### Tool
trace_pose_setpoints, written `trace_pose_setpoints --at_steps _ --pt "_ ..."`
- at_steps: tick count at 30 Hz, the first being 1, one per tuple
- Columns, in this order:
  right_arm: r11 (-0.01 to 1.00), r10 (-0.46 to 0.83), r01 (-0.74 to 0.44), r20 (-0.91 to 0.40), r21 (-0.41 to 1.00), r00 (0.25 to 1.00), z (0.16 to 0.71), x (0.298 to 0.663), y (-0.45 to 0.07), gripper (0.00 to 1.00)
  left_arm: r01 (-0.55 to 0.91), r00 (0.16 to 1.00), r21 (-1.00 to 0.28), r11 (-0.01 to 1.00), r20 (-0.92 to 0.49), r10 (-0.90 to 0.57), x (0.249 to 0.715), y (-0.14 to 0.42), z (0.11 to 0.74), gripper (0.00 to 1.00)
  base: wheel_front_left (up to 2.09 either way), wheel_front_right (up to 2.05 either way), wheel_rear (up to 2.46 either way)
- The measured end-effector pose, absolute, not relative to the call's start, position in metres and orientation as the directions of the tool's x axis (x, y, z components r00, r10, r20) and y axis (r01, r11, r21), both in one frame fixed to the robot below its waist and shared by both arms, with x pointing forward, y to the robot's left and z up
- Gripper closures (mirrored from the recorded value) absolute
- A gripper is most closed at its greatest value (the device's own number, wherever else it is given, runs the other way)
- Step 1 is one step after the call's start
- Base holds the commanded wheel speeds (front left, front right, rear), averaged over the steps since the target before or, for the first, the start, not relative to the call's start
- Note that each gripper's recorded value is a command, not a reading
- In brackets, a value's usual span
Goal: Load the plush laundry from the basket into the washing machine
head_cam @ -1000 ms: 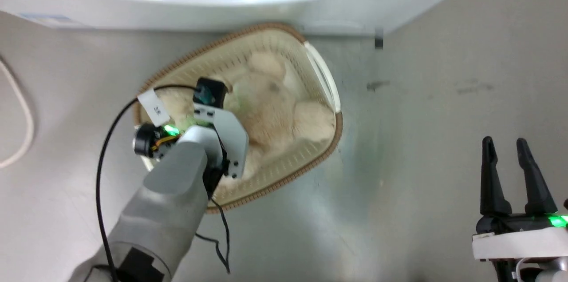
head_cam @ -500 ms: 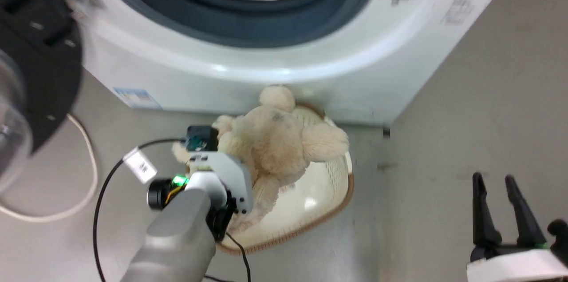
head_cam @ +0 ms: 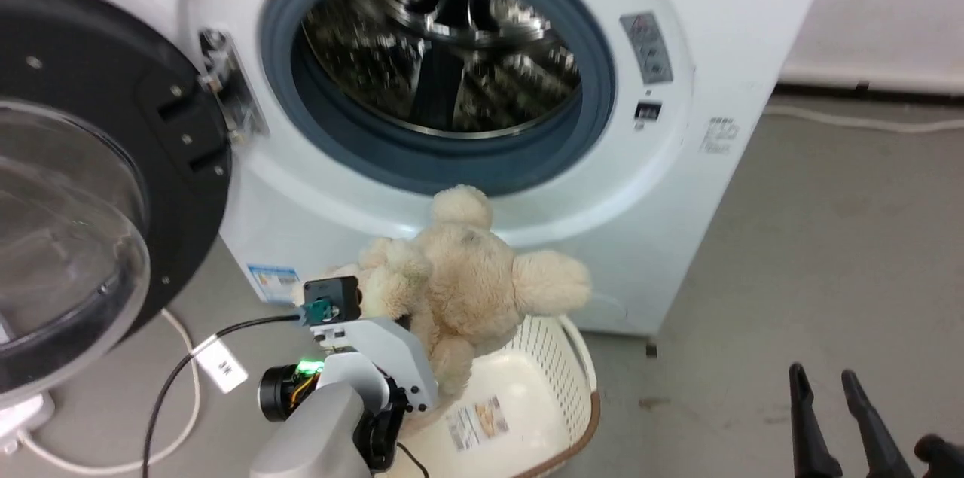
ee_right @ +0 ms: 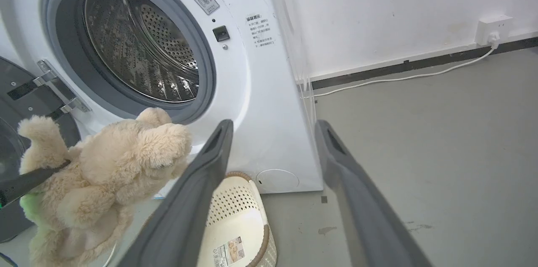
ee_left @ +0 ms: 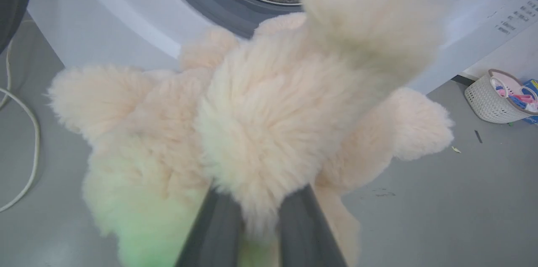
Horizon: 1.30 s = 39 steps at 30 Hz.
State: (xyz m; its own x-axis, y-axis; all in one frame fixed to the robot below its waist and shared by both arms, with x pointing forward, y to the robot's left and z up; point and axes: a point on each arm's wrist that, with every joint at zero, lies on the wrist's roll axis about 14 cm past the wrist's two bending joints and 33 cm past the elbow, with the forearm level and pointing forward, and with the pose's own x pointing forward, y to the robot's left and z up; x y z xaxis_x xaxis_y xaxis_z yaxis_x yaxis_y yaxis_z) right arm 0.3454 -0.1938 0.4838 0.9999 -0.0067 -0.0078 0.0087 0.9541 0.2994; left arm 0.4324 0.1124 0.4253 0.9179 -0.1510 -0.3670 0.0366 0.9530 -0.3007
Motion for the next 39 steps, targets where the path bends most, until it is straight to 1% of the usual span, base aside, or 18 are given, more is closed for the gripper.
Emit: trace_pose_setpoints --at_steps 4,5,12,16,18,23,30,39 --pt "0.947 -0.009 0.003 0.019 0.32 1.0 0.492 0.336 -0.194 0.0 0.041 0.96 -0.306 0.951 -0.252 -0.123 0.433 0.121 0.458 1.0 0.0 0.0 0.0" --pt "0.947 -0.009 -0.002 0.035 0.322 0.999 0.496 0.333 -0.193 0.0 0.041 0.982 -0.306 0.951 -0.162 -0.094 0.435 0.128 0.481 1.0 0.0 0.0 0.0" --pt "0.947 -0.015 0.0 0.044 0.321 0.999 0.499 0.331 -0.195 0.0 0.082 0.997 -0.252 0.964 0.023 -0.078 0.434 0.134 0.531 1.0 0.0 0.0 0.0" --pt "0.947 -0.018 0.005 0.04 0.321 0.999 0.498 0.331 -0.196 0.0 0.085 0.993 -0.226 0.97 0.099 -0.064 0.437 0.138 0.553 1.0 0.0 0.0 0.0" --pt "0.947 -0.02 0.011 0.025 0.32 0.999 0.495 0.332 -0.197 0.0 0.087 0.992 -0.226 0.97 0.113 -0.062 0.44 0.138 0.557 1.0 0.0 0.0 0.0" --pt "0.95 -0.028 0.029 -0.008 0.311 1.0 0.487 0.337 -0.2 0.0 0.077 0.994 -0.231 0.97 0.097 -0.056 0.452 0.138 0.55 1.0 0.0 0.0 0.0" --pt "0.956 -0.037 0.045 -0.035 0.289 0.999 0.48 0.358 -0.205 0.0 0.113 0.988 -0.22 0.969 0.13 -0.086 0.494 0.131 0.56 1.0 0.0 0.0 0.0" --pt "0.964 -0.037 0.055 -0.075 0.258 0.997 0.465 0.386 -0.207 0.0 0.134 0.986 -0.218 0.967 0.124 -0.109 0.544 0.123 0.549 1.0 0.0 0.0 0.0"
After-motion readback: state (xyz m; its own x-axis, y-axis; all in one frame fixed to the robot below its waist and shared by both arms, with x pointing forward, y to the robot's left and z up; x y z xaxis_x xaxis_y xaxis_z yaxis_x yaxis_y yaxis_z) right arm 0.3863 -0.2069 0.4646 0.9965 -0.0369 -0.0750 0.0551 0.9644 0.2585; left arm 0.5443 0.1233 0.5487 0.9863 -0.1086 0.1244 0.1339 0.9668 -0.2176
